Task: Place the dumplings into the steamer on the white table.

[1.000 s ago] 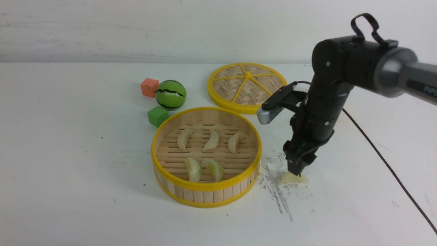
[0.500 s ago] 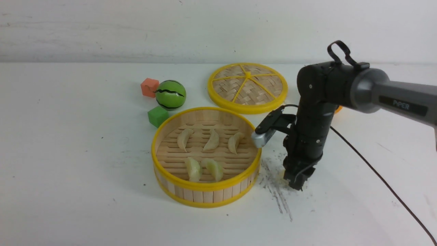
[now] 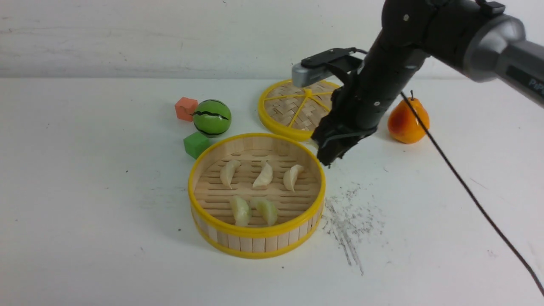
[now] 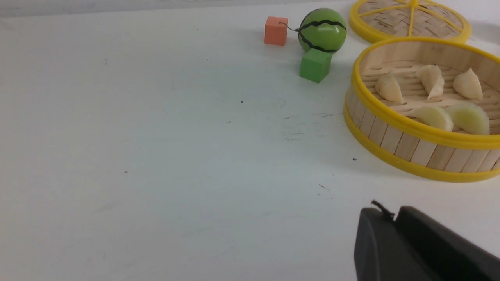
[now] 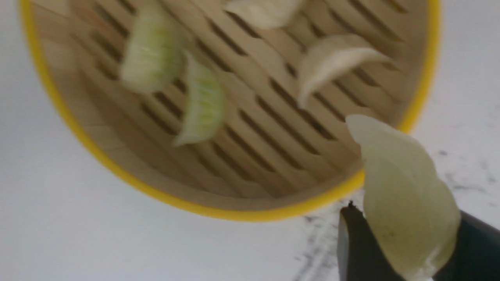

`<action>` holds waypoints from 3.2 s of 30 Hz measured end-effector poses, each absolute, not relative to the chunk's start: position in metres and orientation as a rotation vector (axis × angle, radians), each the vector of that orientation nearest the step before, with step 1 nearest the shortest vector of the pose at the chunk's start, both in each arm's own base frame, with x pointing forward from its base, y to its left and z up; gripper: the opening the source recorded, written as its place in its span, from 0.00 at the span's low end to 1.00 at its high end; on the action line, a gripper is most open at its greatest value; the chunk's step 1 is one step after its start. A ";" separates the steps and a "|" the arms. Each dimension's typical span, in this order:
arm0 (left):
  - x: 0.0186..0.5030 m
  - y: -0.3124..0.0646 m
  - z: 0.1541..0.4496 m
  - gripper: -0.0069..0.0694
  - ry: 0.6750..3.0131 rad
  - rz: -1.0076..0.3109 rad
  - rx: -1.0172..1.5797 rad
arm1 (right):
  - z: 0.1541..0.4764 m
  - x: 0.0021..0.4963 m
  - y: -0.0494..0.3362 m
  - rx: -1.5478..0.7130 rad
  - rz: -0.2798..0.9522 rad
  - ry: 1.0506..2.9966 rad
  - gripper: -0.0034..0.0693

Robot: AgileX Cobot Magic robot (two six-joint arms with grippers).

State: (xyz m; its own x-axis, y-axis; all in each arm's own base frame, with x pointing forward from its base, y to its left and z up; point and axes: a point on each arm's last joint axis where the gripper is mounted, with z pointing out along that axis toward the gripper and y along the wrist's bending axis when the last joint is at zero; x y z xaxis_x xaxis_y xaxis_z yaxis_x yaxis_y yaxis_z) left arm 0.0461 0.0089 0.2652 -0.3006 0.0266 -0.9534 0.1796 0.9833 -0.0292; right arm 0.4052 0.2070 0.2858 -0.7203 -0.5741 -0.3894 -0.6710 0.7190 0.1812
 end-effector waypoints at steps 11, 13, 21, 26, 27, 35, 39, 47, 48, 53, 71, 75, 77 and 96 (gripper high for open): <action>0.046 0.009 0.265 0.16 1.872 -0.152 0.150 | 0.213 0.405 0.254 -0.906 0.383 2.802 0.37; 0.046 0.009 0.265 0.17 1.871 -0.151 0.150 | 0.208 0.407 0.254 -0.836 0.364 2.827 0.37; 0.046 0.009 0.265 0.18 1.872 -0.151 0.150 | 0.218 0.410 0.255 -0.770 0.368 2.828 0.59; 0.046 0.009 0.265 0.19 1.872 -0.151 0.150 | 0.248 0.415 0.257 -0.757 0.380 2.762 0.73; 0.046 0.009 0.265 0.19 1.872 -0.151 0.150 | 0.258 0.416 0.258 -0.751 0.384 2.730 0.74; 0.046 0.009 0.265 0.19 1.872 -0.151 0.150 | 0.399 0.374 0.219 -0.710 0.262 2.399 0.56; 0.046 0.009 0.265 0.19 1.872 -0.151 0.150 | 0.467 0.318 0.173 -0.657 0.114 2.250 0.31; 0.046 0.009 0.265 0.20 1.872 -0.151 0.150 | 0.460 0.228 0.111 -0.565 0.018 2.256 0.02; 0.046 0.009 0.265 0.20 1.872 -0.151 0.150 | 0.449 0.218 0.106 -0.563 0.028 2.239 0.02; 0.046 0.009 0.265 0.20 1.872 -0.151 0.150 | 0.399 0.183 0.088 -0.595 0.046 2.195 0.02; 0.046 0.009 0.265 0.22 1.872 -0.151 0.150 | 0.276 0.101 0.071 -0.279 0.562 2.392 0.03; 0.046 0.009 0.265 0.22 1.872 -0.151 0.150 | 0.276 0.100 0.072 -0.261 0.598 2.400 0.03; 0.046 0.009 0.265 0.23 1.872 -0.151 0.150 | 0.276 0.100 0.071 -0.273 0.575 2.397 0.04; 0.046 0.009 0.265 0.26 1.873 -0.151 0.149 | 0.224 0.058 0.009 -0.132 0.134 1.633 0.04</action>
